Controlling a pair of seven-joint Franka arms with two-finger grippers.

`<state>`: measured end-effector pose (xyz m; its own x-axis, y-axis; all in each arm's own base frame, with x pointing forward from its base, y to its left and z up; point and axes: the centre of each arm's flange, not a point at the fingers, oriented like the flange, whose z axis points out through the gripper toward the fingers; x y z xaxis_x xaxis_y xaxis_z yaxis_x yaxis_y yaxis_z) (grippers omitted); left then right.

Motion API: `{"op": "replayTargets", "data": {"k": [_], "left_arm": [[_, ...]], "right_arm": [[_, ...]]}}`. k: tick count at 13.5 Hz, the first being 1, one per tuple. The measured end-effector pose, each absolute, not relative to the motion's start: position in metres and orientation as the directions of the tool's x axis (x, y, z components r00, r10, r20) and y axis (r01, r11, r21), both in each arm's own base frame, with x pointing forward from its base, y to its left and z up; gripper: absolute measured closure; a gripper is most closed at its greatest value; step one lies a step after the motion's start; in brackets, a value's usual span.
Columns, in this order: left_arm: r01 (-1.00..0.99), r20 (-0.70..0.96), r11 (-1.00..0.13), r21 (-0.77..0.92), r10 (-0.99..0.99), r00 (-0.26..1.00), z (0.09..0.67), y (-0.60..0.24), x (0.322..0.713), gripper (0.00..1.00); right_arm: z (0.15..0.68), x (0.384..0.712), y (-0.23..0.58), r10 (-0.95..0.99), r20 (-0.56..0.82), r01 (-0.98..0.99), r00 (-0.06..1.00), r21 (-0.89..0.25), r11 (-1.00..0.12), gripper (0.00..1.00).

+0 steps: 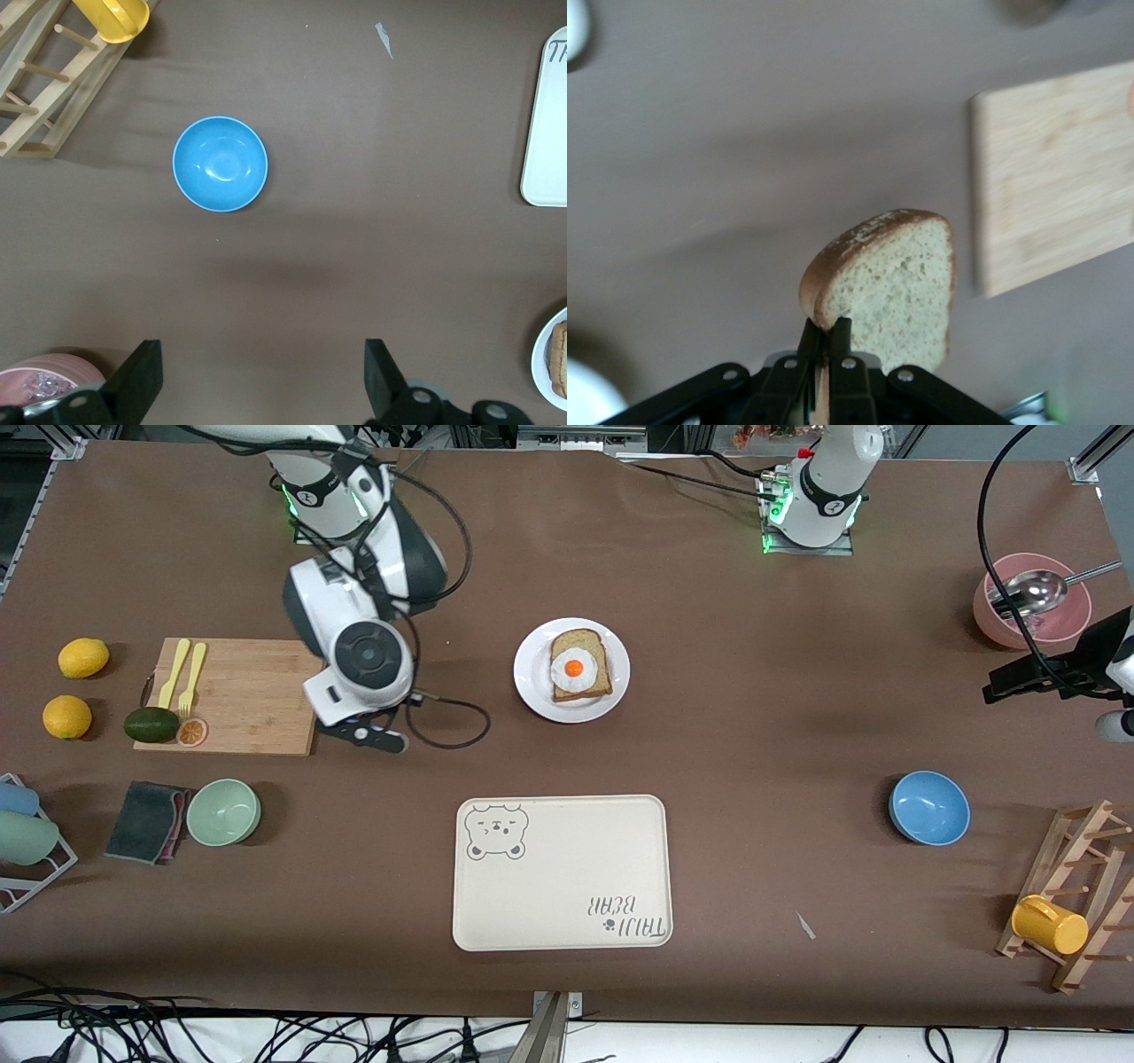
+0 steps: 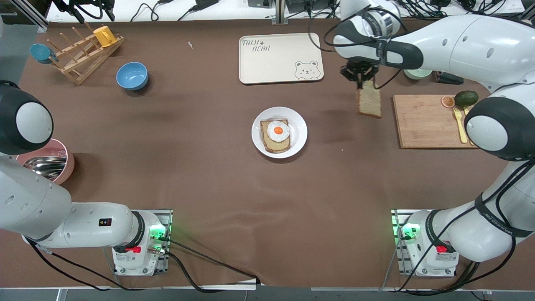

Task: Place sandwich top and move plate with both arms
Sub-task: 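Carry the bread slice with the right gripper over the white plate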

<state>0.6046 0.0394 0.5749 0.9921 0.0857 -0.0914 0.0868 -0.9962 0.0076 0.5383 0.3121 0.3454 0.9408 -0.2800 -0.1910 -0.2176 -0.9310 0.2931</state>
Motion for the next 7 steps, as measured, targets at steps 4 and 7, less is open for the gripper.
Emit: {"op": "replayTargets", "data": {"k": [4,7], "left_arm": [[0.087,-0.091,-0.996,0.008,0.086,0.992,0.575,0.039,0.605,0.0],[0.087,-0.091,-0.996,0.008,0.086,0.992,0.575,0.039,0.605,0.0]], "right_arm": [[0.356,0.496,0.391,-0.397,-0.247,-0.349,0.884,0.217,-0.912,0.93],[0.344,0.467,0.455,-0.414,-0.245,-0.378,0.877,0.182,-0.908,0.93]]}}
